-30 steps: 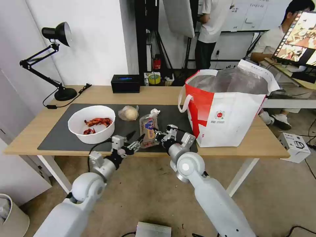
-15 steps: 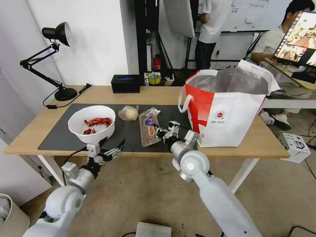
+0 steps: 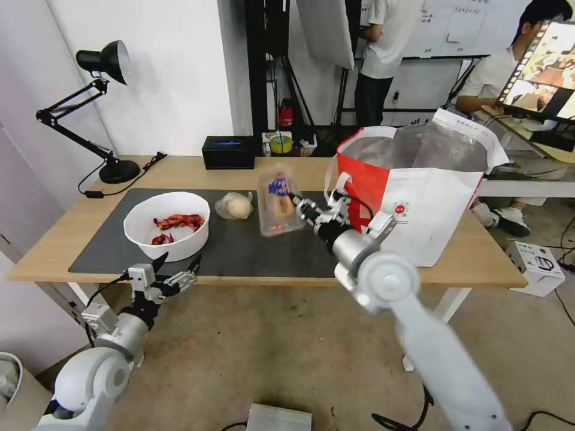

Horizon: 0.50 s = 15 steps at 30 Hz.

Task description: Pick up the trash from the table and place it into the takeout bag.

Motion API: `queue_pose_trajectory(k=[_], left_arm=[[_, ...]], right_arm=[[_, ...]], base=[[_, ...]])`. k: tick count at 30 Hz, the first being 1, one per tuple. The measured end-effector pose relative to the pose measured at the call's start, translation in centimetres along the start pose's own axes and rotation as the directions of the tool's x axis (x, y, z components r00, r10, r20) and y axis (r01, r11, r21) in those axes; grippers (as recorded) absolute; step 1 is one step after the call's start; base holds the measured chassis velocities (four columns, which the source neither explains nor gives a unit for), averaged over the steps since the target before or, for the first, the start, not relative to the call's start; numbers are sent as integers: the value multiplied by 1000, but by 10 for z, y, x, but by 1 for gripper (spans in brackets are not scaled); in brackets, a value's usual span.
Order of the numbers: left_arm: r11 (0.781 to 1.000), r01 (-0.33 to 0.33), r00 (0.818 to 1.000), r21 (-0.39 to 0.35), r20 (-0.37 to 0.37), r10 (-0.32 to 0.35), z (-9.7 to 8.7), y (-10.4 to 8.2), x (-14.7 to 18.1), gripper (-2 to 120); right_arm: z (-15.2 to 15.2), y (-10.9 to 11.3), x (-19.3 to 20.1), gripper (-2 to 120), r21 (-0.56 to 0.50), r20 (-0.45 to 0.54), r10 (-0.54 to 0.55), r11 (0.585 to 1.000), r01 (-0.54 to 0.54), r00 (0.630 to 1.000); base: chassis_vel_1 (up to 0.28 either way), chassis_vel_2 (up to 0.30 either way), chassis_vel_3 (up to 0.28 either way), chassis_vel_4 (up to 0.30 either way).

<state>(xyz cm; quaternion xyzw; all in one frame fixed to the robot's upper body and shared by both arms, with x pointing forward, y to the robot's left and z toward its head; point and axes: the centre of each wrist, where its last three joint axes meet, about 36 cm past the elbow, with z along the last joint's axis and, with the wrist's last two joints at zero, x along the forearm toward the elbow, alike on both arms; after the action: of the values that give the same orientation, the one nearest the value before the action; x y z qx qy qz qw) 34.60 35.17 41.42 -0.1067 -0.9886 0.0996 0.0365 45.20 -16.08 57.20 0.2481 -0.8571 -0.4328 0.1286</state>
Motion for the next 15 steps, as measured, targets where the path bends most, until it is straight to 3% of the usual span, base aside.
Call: queue_pose_trajectory(k=[10, 15], left_arm=[[1000, 18, 1000, -7, -4, -18, -5, 8, 6, 100], [1000, 14, 1000, -24, -13, -14, -15, 13, 10, 100]], right_arm=[[-67, 33, 30, 0, -78, 97, -89, 992, 97, 991], [-115, 42, 51, 0, -76, 195, -101, 990, 118, 976]], base=[[0, 0, 0, 0], [0, 0, 0, 0]])
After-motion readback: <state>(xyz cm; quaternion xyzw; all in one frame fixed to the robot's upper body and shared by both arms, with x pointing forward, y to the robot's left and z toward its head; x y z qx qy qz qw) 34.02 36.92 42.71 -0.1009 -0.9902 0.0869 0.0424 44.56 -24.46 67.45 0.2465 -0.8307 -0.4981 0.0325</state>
